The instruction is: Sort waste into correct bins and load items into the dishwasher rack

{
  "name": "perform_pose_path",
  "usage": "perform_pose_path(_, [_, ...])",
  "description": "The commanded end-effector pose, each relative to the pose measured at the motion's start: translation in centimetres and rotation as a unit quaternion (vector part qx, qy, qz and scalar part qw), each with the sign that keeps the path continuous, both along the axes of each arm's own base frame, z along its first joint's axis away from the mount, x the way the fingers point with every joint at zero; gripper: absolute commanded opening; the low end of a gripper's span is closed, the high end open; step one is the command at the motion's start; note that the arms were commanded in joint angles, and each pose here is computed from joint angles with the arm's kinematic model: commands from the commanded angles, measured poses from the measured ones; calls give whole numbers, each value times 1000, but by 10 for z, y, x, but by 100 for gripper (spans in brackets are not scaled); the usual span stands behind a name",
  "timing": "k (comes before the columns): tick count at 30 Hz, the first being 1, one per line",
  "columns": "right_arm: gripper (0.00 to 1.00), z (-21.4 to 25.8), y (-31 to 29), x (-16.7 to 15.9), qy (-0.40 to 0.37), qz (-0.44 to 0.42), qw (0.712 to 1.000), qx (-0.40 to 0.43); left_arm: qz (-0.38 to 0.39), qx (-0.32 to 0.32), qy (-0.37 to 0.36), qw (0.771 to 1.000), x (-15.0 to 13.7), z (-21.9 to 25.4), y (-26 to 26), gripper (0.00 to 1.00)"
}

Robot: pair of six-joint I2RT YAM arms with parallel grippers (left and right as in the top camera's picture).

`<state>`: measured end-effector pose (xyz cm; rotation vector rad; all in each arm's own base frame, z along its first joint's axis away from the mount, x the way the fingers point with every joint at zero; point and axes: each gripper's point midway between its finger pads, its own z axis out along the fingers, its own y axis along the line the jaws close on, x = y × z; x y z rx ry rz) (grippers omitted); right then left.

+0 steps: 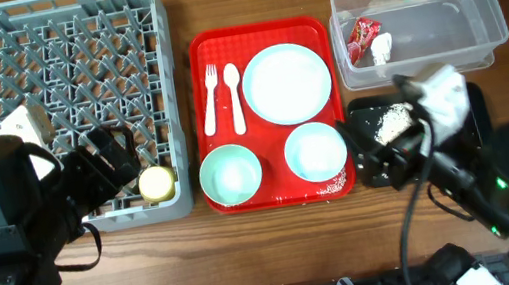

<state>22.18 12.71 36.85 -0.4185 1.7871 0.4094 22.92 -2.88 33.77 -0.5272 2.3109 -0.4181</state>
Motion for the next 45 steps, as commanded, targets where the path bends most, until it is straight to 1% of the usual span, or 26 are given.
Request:
perform_pose_path(1, [100,-52,-26,4,-15,-37,999,-27,-1,10,-11,1000,0,6,3,100])
perform_pose_path(7, [100,-118,-42,2,-29,-65,997,33,-1,10,-11,1000,0,6,3,100])
perform_pose_path(9, [100,-140,-46,1,-46,-73,995,44,-1,10,-11,1000,0,6,3,100])
perform_pose_path(15, [100,-168,-46,2,-102,-72,990,64,-1,10,-11,1000,0,6,3,100])
perform_pose_path(18, [100,-178,-45,7,-114,-72,988,69,-1,10,-11,1000,0,6,3,100])
perform_pose_path(20, [100,-184,-44,10,-124,-72,987,73,-1,10,-11,1000,0,6,3,100])
perform_pose_path(22, [100,-191,-44,10,-110,-72,989,66,-1,10,-11,1000,0,6,3,100])
perform_pose_path(40, [100,-193,-44,11,-105,-73,990,65,-1,10,-11,1000,0,6,3,100])
perform_pose_path(41, [100,-193,-44,11,-105,-73,990,65,-3,-1,-10,1000,0,6,0,100])
perform_pose_path(43, [100,-193,-44,11,-105,-73,990,65,-23,-42,-4,999,-3,7,-15,100])
perform_pose_path(45, [100,-193,-44,11,-105,-73,990,65,-34,-56,-36,997,9,20,-21,100])
